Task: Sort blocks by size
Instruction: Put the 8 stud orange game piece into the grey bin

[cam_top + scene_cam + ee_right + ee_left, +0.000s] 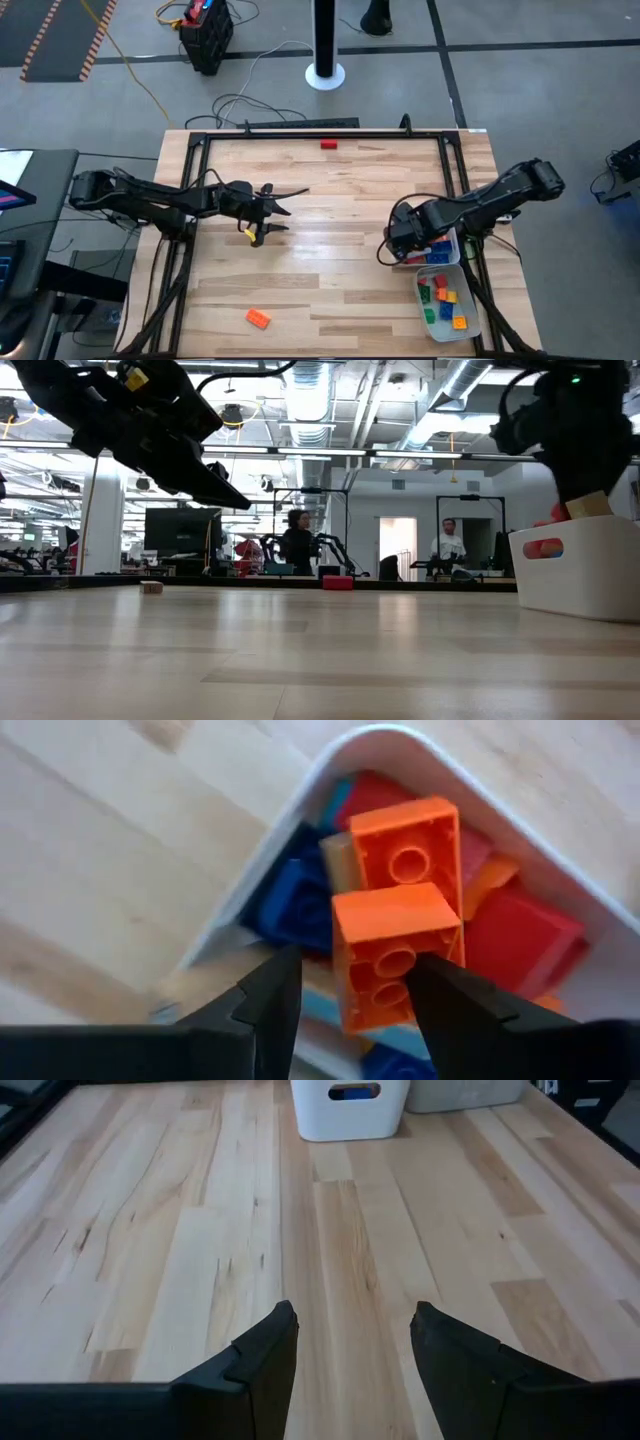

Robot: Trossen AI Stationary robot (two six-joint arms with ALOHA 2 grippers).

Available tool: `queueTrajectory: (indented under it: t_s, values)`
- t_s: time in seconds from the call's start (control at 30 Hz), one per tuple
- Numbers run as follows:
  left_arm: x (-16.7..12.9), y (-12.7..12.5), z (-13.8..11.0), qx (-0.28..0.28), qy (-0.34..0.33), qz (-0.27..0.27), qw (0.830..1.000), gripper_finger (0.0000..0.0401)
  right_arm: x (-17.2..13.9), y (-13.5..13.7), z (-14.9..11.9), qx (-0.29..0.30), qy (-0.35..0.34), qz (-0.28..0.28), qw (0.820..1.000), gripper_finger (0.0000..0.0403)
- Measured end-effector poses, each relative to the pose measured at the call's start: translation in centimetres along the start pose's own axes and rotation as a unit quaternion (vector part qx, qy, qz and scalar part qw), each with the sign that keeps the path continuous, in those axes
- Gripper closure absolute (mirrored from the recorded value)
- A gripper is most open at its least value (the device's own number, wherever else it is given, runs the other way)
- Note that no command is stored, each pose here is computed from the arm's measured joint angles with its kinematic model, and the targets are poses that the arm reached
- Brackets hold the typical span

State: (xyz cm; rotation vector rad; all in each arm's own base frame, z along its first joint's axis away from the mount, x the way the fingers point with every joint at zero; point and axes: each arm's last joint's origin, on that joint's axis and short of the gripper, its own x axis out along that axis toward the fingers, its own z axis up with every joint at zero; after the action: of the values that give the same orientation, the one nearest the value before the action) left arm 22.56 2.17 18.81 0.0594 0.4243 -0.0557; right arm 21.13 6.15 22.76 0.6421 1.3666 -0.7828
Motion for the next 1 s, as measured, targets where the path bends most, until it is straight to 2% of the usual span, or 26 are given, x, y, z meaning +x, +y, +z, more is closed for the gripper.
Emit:
queueTrajectory:
  t_s: [0.13, 0.3, 0.53, 0.77, 1.0]
  values:
    - [0.0, 0.0, 0.3, -0.010, -0.017, 0.002, 1.000, 0.0216, -0.7, 0.2, -0.1, -0.001, 0.003, 0.027, 1.000, 0.0198]
    - [0.9, 0.3, 1.4, -0.006, -0.094, 0.009, 0.995, 0.0216, -2.1, -0.1, -0.3, 0.006, -0.022, 0.045, 0.999, 0.0198]
    - [5.4, 1.2, 3.0, -0.013, -0.222, 0.024, 0.975, 0.0216, -2.3, 0.0, -0.9, 0.001, -0.063, 0.041, 0.997, 0.0198]
    - [11.3, 2.5, 4.8, -0.030, -0.213, 0.020, 0.976, 0.0216, -2.6, 0.4, -3.0, -0.008, -0.102, 0.036, 0.994, 0.0198]
    - [15.4, 3.4, 7.9, -0.013, -0.152, -0.003, 0.988, 0.0216, -2.7, 0.7, -4.1, -0.028, -0.168, 0.028, 0.985, 0.0198]
